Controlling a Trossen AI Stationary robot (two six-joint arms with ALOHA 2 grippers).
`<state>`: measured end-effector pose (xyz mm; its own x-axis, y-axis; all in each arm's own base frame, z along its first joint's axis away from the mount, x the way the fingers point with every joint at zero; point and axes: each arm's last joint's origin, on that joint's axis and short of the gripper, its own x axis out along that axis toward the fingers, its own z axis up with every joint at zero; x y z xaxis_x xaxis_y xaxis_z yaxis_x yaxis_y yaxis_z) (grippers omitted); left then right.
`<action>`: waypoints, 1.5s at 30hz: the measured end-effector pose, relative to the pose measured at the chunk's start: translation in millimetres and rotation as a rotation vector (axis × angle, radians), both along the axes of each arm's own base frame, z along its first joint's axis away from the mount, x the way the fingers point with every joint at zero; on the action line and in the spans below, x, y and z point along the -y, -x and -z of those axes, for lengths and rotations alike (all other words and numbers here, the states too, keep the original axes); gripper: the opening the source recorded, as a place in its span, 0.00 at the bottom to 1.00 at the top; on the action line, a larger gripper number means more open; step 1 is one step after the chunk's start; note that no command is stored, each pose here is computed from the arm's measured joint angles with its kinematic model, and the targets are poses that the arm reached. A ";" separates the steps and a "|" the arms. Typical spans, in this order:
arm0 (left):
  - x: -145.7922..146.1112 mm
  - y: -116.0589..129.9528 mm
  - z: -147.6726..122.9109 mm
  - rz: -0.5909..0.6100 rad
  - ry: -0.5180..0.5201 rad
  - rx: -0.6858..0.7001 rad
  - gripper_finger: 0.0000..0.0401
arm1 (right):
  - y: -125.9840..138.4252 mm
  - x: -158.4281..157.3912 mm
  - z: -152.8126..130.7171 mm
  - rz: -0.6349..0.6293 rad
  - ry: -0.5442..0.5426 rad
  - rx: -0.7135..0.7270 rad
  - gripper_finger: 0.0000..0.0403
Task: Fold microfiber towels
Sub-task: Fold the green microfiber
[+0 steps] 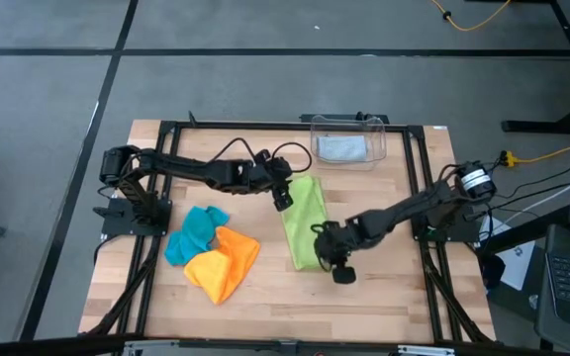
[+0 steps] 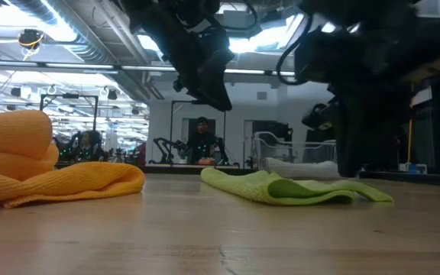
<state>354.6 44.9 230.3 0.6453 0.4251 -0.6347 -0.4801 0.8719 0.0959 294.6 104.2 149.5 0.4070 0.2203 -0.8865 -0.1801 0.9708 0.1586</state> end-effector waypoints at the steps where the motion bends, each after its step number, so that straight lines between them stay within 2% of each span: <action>1: 0.2 -0.2 0.0 0.010 0.010 0.002 0.25 | 1.4 -4.1 0.4 -0.004 0.025 0.008 0.05; 5: 4.4 -1.0 0.5 0.058 0.047 0.004 0.25 | 4.5 -17.0 1.7 -0.010 0.100 0.049 0.05; 9: 10.2 -1.4 0.7 0.077 0.050 0.001 0.25 | 4.9 -19.9 0.8 0.037 0.174 0.092 0.05; 12: 13.9 -1.6 0.9 0.087 0.050 -0.002 0.25 | 3.9 -21.1 0.0 0.019 0.169 0.107 0.05; 15: 16.3 -1.6 1.2 0.094 0.050 -0.006 0.25 | 2.4 -23.6 -1.2 -0.006 0.109 0.113 0.07; 19: 16.5 -1.6 1.1 0.094 0.050 -0.006 0.25 | 1.5 -25.0 -2.1 -0.027 0.084 0.122 0.17; 26: 16.6 -1.2 1.6 0.094 0.050 -0.012 0.25 | -5.0 -27.0 8.7 -0.034 0.078 0.133 0.42; 30: 16.6 -1.0 1.8 0.094 0.050 -0.015 0.25 | -6.5 -27.6 24.1 -0.087 0.130 0.101 0.53; 32: 16.7 -0.8 1.9 0.094 0.051 -0.017 0.25 | -7.4 -27.1 27.3 -0.073 0.170 0.108 0.56; 37: 16.7 -0.4 2.5 0.094 0.051 -0.024 0.25 | -8.0 -25.1 28.4 -0.030 0.249 0.122 0.56; 45: 16.7 0.0 3.0 0.094 0.052 -0.031 0.25 | -2.5 -22.1 30.6 -0.009 0.342 0.078 0.48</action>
<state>354.6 28.2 227.3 0.6604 0.3302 -0.6744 -0.3938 0.9170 0.0634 297.1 126.3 119.0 0.4762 -0.0806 -0.8756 -0.1872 0.9637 -0.1905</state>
